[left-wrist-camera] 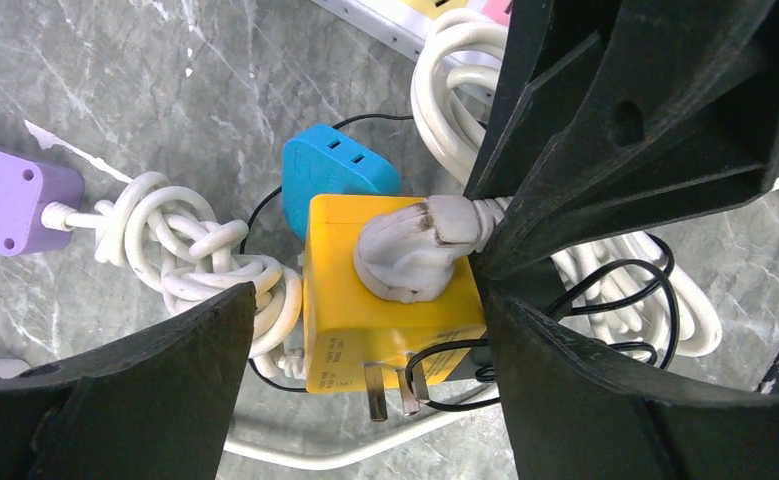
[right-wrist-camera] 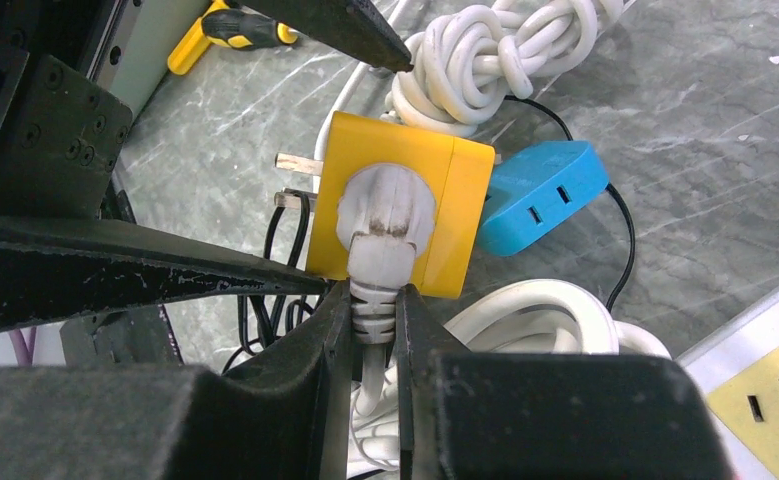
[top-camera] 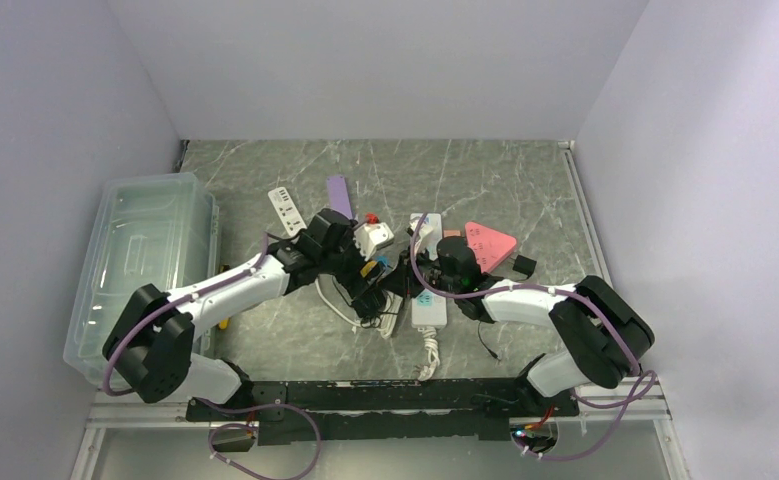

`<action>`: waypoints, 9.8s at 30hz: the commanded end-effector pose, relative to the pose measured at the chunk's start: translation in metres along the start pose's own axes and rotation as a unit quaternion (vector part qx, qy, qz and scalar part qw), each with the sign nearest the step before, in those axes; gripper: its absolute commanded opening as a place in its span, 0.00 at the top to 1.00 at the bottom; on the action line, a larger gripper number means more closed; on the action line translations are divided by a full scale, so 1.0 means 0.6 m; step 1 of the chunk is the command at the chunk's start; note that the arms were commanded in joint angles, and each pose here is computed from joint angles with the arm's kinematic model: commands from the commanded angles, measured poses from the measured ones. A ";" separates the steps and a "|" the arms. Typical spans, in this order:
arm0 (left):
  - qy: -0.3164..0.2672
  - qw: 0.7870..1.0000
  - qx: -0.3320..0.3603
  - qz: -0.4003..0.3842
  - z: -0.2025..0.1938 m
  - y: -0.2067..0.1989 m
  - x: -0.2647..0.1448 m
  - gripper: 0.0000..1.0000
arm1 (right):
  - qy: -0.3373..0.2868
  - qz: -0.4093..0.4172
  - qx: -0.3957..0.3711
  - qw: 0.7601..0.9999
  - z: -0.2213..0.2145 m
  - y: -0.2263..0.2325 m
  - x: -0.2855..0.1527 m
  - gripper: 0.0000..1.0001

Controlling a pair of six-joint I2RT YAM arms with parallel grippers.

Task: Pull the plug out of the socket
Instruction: Remove the plug from the socket.

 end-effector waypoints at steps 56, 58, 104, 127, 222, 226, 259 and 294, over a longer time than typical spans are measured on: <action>0.007 0.997 -0.066 -0.025 0.011 0.029 0.018 0.44 | -0.111 0.051 -0.074 0.990 0.071 0.054 -0.002 1.00; -0.013 0.996 -0.085 -0.039 0.019 0.033 0.010 0.27 | -0.131 -0.003 -0.084 0.988 0.071 0.060 -0.007 1.00; -0.079 0.818 -0.506 -0.261 0.013 0.097 0.028 0.00 | -0.304 -0.275 -0.203 0.889 0.099 0.151 -0.052 1.00; -0.064 0.822 -0.487 -0.288 0.022 0.080 0.039 0.20 | -0.305 -0.282 -0.213 0.884 0.097 0.155 -0.034 1.00; 0.000 0.898 -0.425 -0.114 -0.003 0.079 0.049 1.00 | -0.211 -0.237 -0.167 0.934 0.063 0.129 0.017 1.00; -0.014 0.899 -0.420 -0.124 0.009 0.083 0.041 0.93 | -0.210 -0.257 -0.164 0.929 0.062 0.123 0.015 1.00; -0.197 0.907 -0.373 -0.014 0.073 0.062 -0.127 0.05 | -0.331 -0.167 -0.126 0.920 0.124 0.145 -0.054 1.00; -0.093 0.833 -0.534 -0.109 0.039 0.044 -0.019 0.06 | -0.377 -0.244 -0.081 0.890 0.125 0.168 -0.037 1.00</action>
Point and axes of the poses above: each gripper's point midway between its finger pads, its own x axis out along the fingers, its own y axis along the line the jaws close on, z = x × y, the point moved 10 cm from there along -x, back along the fingers, and after that the axes turned 4 degrees about -x, right-handed, at the moved point
